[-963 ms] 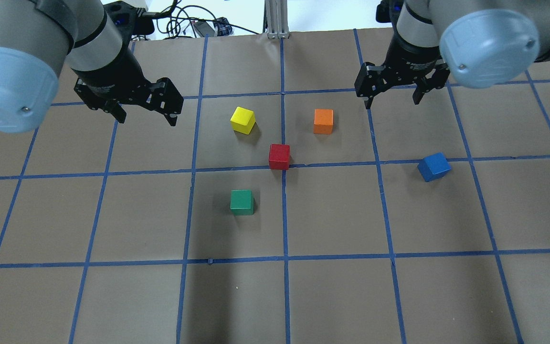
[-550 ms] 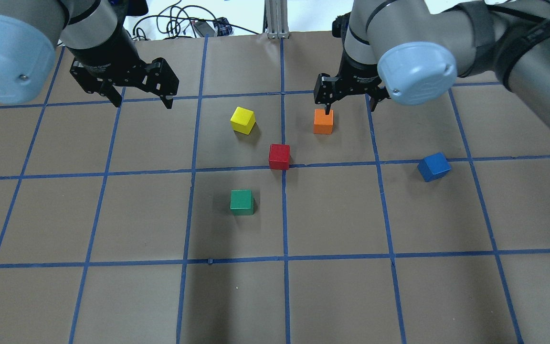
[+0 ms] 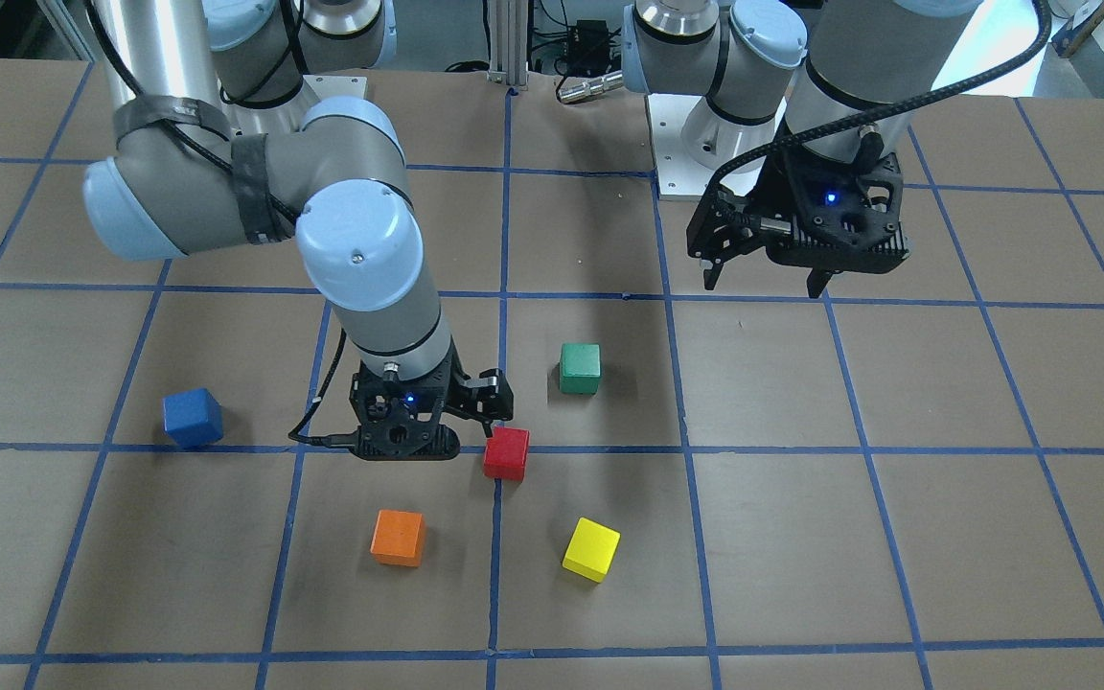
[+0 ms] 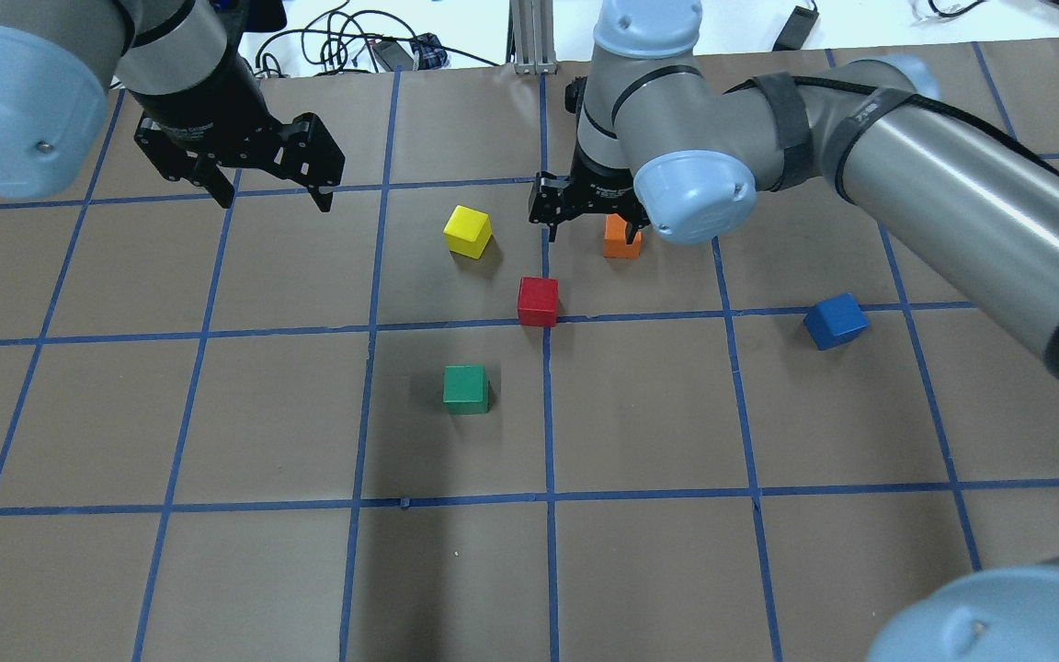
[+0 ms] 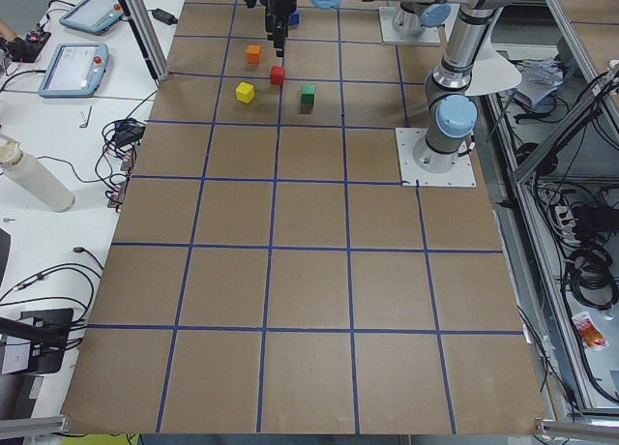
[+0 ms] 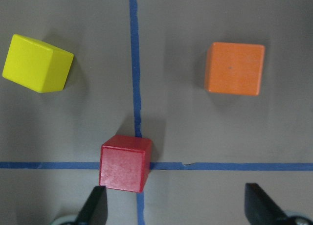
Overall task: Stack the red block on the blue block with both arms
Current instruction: 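Reach the right gripper to the red cube and grasp it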
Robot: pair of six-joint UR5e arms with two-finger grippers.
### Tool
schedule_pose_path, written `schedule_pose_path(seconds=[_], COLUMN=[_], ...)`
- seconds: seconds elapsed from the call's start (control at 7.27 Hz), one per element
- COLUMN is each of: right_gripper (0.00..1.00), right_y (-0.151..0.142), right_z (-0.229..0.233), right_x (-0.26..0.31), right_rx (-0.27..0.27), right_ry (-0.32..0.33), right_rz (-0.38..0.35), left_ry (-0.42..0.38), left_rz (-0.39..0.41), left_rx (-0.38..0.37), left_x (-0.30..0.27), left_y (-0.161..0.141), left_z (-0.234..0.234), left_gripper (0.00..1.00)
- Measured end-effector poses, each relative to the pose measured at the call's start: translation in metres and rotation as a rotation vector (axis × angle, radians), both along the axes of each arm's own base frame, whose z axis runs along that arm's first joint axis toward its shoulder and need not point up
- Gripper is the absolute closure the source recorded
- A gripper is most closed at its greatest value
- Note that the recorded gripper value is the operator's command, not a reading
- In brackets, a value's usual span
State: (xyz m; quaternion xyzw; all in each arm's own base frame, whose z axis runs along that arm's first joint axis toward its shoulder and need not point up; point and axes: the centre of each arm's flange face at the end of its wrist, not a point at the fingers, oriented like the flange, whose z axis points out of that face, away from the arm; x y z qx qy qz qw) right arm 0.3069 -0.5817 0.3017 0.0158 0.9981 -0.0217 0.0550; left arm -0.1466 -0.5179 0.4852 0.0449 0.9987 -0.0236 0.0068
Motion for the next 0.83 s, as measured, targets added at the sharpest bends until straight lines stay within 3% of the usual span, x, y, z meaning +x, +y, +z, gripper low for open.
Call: schedule_pose_path(seconds=[0.41, 0.83], right_gripper=[0.0, 0.0], right_y=[0.001, 0.004], right_z=[-0.047, -0.083], right_x=[0.046, 0.064], right_rx=[0.035, 0.084], right_ry=[0.003, 0.02], right_rz=[-0.042, -0.034], left_ry=[0.0, 0.001], left_rz=[-0.002, -0.003], left_rx=[0.002, 0.0], left_x=[-0.001, -0.001], left_y=[0.0, 0.0], left_z=[-0.001, 0.0], left_gripper=[0.0, 0.0])
